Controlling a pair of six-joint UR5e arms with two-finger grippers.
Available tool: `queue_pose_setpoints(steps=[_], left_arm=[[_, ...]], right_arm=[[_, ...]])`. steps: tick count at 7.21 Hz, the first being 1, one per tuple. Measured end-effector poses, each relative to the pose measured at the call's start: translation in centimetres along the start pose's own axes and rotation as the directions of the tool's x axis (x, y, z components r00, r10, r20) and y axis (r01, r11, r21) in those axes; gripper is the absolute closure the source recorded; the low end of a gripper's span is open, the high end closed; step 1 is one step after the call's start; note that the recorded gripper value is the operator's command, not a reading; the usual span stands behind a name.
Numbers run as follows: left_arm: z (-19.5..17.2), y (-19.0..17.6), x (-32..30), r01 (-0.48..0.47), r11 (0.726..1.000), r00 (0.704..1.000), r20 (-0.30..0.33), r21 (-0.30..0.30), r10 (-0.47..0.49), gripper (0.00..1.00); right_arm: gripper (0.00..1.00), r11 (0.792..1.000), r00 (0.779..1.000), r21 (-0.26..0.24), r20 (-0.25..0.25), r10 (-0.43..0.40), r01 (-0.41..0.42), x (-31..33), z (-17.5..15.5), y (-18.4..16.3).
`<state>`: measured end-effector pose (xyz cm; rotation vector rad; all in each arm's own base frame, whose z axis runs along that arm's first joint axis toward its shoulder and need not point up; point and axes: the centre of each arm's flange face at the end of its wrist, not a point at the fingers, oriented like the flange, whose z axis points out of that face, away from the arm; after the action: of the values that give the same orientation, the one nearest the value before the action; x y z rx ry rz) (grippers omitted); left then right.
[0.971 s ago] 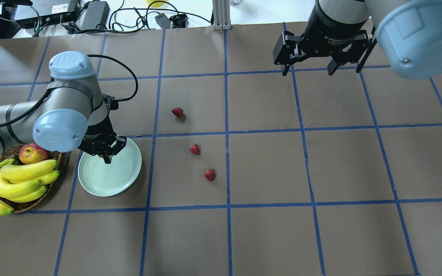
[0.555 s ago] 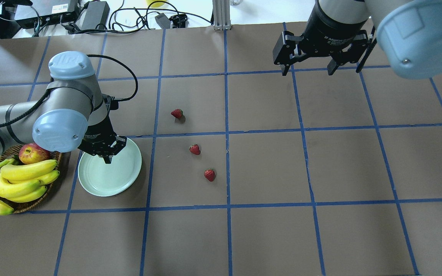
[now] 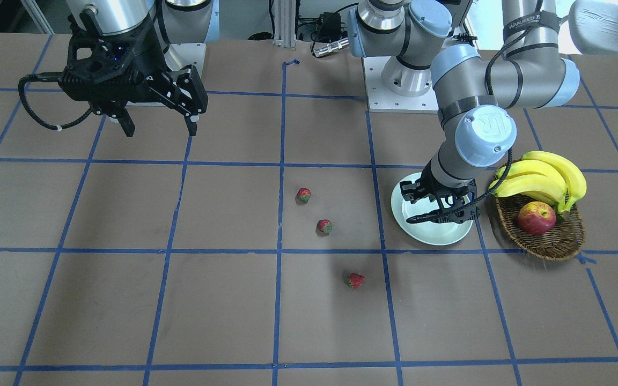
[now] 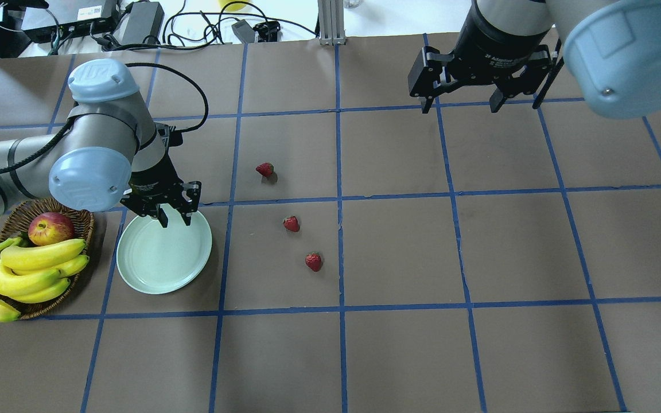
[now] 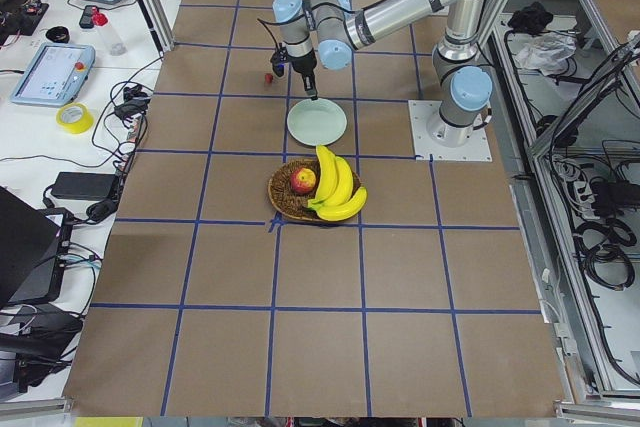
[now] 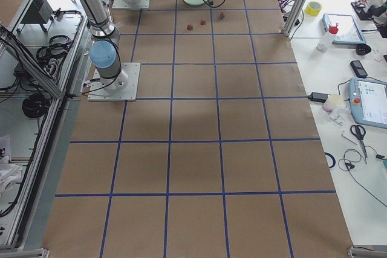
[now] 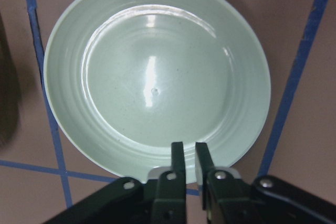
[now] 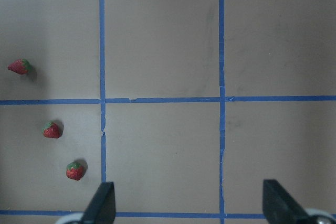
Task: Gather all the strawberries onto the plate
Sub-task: 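Move the left gripper over the plate, then reach the left gripper to the farthest strawberry and grasp it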
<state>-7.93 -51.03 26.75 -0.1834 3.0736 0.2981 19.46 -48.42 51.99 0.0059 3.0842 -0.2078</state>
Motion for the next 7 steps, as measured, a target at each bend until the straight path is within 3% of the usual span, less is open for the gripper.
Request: queue_pose_setpoints(steps=[4, 7], left_arm=[[-0.2, -2.4, 4.4, 0.147, 0.986, 0.957, -0.263, 0.080, -0.121, 0.00], [3.5, -5.4, 7.3, 0.261, 0.959, 0.917, -0.337, 0.108, -0.212, 0.00]], right_arm=[[0.00, 1.000, 1.000, 0.001, 0.000, 0.000, 0.000, 0.0, 0.0, 0.0], [0.00, 1.000, 1.000, 0.001, 0.000, 0.000, 0.000, 0.0, 0.0, 0.0]])
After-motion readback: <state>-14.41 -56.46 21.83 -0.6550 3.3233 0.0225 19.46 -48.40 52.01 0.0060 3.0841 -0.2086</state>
